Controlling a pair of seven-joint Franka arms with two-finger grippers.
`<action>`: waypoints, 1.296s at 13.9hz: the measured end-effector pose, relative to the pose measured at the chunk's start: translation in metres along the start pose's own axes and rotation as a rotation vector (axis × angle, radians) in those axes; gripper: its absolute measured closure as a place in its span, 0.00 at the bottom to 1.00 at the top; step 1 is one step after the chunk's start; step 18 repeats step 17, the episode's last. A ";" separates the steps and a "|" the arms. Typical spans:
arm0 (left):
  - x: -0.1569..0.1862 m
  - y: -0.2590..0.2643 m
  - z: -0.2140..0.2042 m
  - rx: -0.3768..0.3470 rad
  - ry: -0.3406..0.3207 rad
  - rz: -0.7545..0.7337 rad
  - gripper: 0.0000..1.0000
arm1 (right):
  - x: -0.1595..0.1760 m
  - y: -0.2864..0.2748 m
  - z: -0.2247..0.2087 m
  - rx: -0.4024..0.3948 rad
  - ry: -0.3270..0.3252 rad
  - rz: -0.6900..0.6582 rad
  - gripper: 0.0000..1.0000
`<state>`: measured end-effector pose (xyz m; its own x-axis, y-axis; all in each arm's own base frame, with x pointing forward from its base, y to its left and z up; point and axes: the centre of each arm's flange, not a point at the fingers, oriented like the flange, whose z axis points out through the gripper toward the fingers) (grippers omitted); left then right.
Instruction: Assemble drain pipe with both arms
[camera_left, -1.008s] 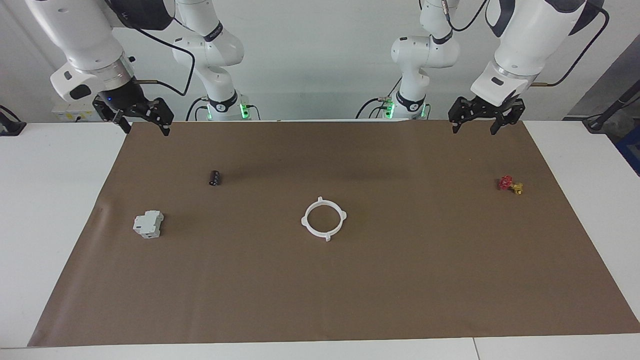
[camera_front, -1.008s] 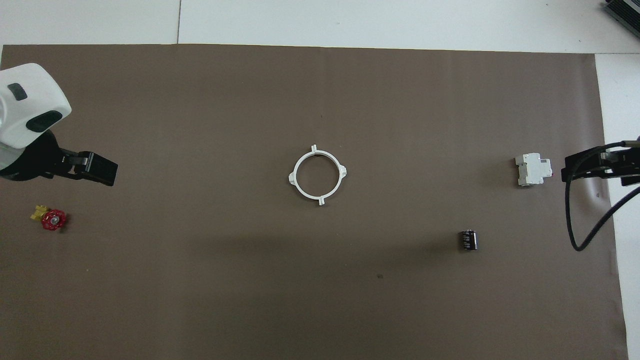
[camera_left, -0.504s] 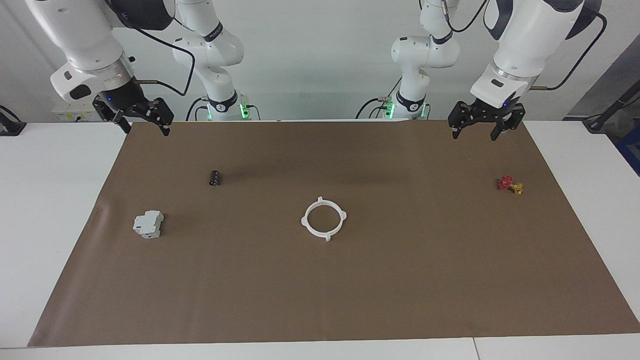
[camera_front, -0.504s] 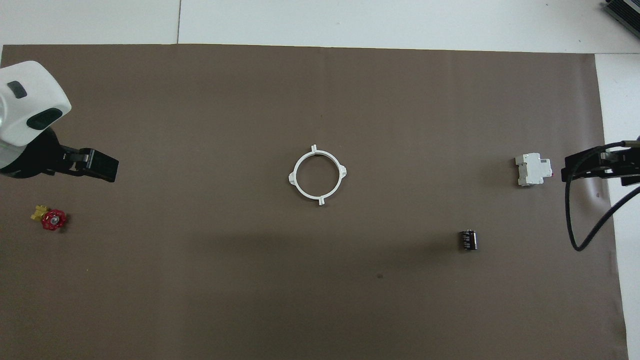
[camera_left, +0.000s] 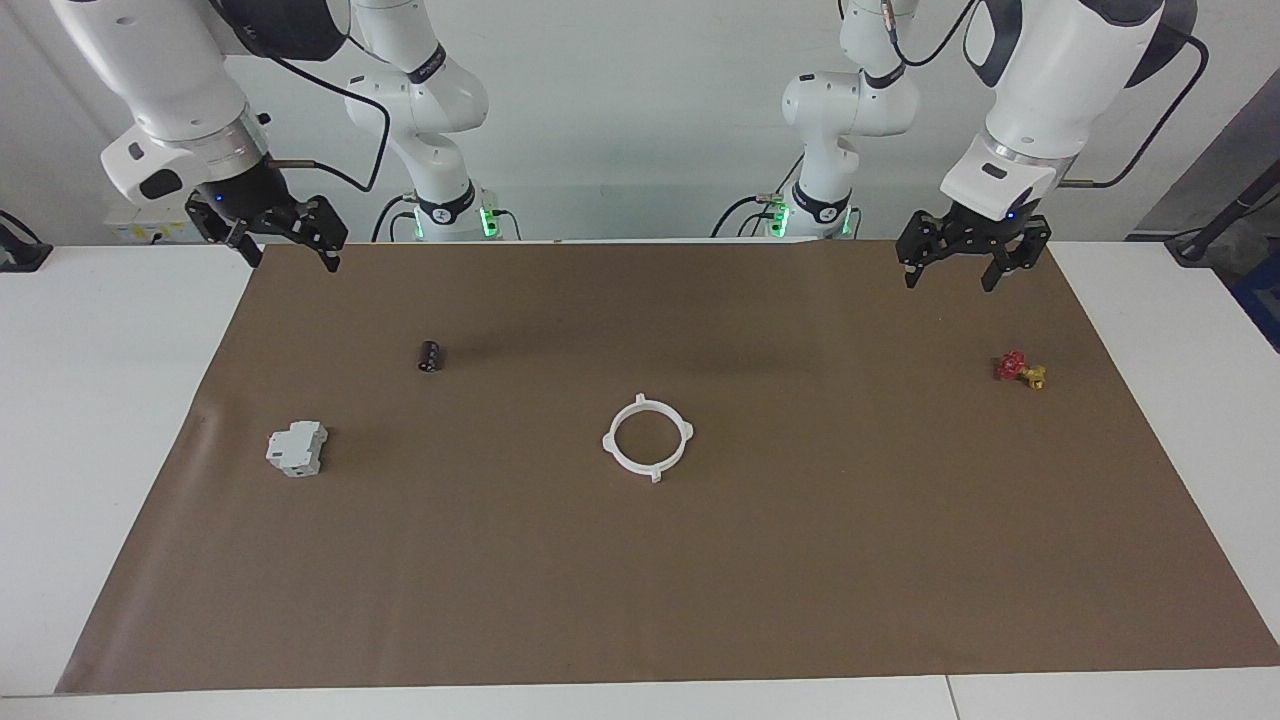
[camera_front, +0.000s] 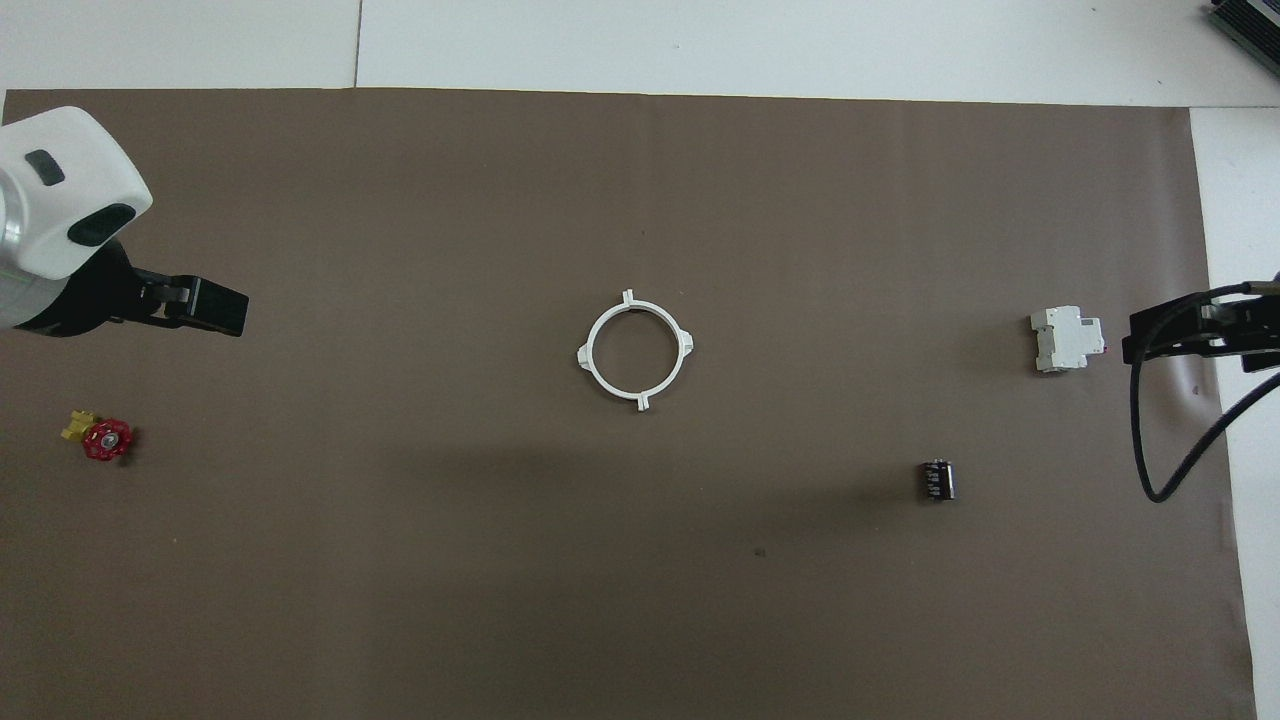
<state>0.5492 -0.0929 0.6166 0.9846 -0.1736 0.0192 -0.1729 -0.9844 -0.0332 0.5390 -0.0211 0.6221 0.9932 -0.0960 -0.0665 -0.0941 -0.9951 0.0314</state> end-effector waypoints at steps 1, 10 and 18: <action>0.000 0.000 -0.001 0.000 0.001 -0.001 0.00 | 0.000 0.000 0.000 0.000 0.000 0.000 0.00; -0.002 -0.002 -0.004 0.000 0.007 -0.005 0.00 | 0.000 0.000 0.000 0.000 0.000 0.000 0.00; -0.004 -0.014 -0.007 0.000 0.012 -0.028 0.00 | 0.000 0.000 0.000 0.000 -0.002 0.000 0.00</action>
